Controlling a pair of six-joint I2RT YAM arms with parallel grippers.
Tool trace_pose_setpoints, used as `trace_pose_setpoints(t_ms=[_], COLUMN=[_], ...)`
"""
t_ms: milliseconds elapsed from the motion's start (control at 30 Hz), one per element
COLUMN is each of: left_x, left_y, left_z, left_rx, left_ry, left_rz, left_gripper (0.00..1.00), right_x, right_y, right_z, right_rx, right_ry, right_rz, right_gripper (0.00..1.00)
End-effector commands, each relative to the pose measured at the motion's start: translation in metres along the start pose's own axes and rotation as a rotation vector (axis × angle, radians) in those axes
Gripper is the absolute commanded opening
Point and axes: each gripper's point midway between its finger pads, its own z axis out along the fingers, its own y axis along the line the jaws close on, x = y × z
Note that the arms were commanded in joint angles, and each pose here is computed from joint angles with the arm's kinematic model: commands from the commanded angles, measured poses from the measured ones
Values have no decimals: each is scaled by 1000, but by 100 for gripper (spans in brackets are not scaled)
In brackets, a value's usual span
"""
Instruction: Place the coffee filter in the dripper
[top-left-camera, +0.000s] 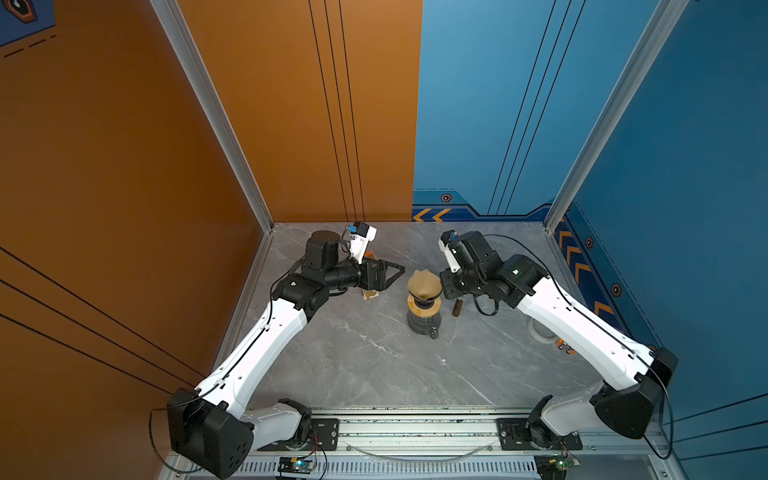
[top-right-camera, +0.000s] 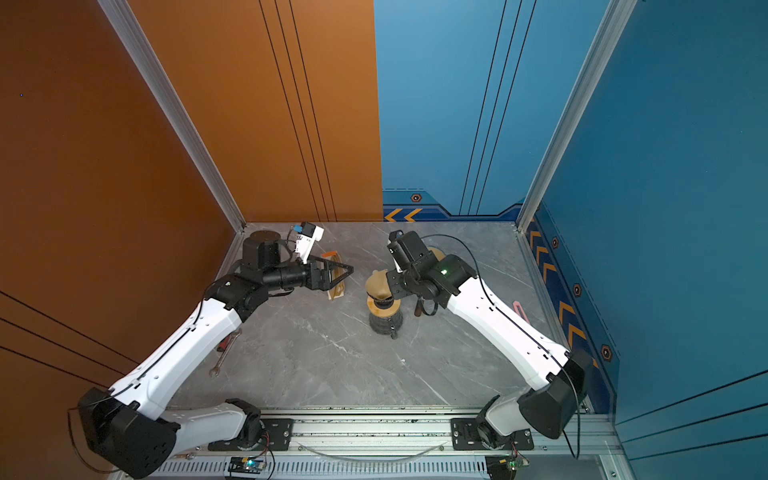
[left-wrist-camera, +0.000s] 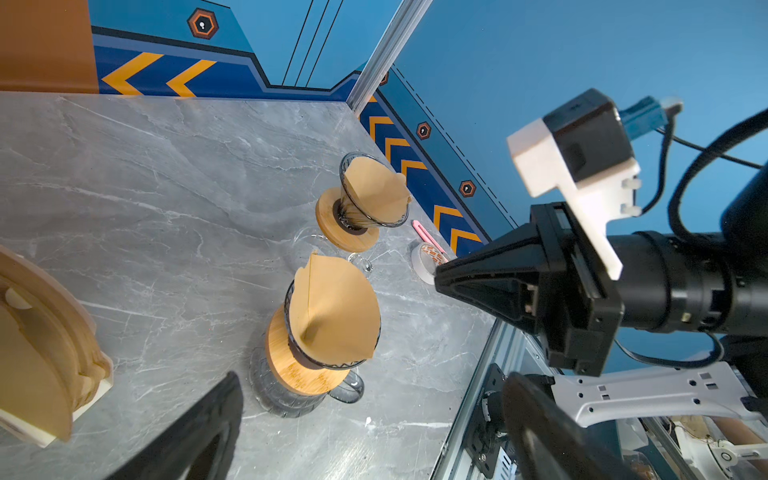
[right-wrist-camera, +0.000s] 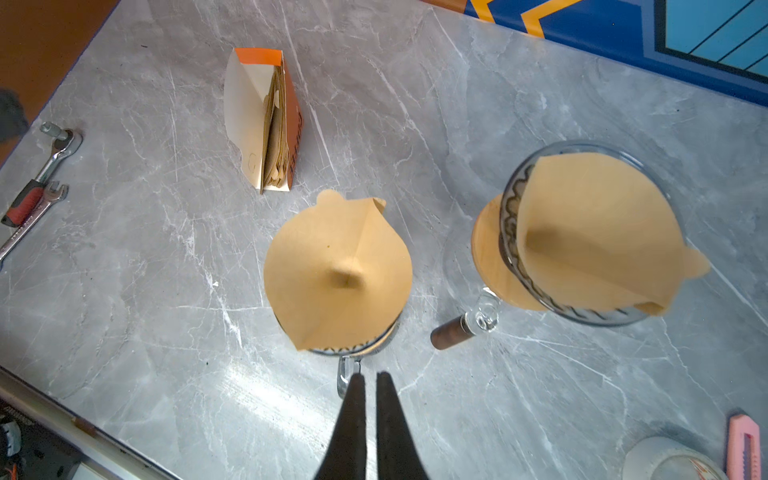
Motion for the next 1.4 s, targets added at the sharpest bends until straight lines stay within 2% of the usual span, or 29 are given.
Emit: trace_pose_setpoints(t_ms=[0,133,333,433,500,600,800,967,1067,1167,1233,1367], left_x=[-5,-6,-9,-12,-15,-17,-9,3,20,33,42,53], left_y=[-7,-7,-1,5,8,16,49,92,117,131,142,150], left_z=[-7,-10,-14,-18,-23,-30,-50,-80,-95,-107,-115,-110], left_rx=[-10,-19,-39,-65,-93,-161,-387,-645,-769,-836,-892,-879], left_ry=[-26,-37,-51,-64,-83,-96,-106,-154,-185,-233,-258,-273], left_rz=[52,68,78,84,100,138,135,129,100,53,20,18], left_gripper=[98,98,98,98,98,98,98,98,98,98,97,98], right_x=[-1,15,38,46,49,53,69,82,88,94,94,95], right_y=[-5,-4,-3,-8,-11,-16,-31,-53,-63,-82,-81,-88], right_z=[-15,-28,-36,-38,-40,-45,-54,-55,-58,-62,-64,-62], right_rx=[0,-40,-85,-77,-73,-64,-43,18,47,95,72,98], right_ry=[-79,-96,-101,-118,-138,-164,-212,-294,-340,-376,-395,-399], right_rz=[10,3,18,32,41,48,62,121,147,201,207,219], right_gripper=[13,24,49,68,85,100,100,100,100,100,100,100])
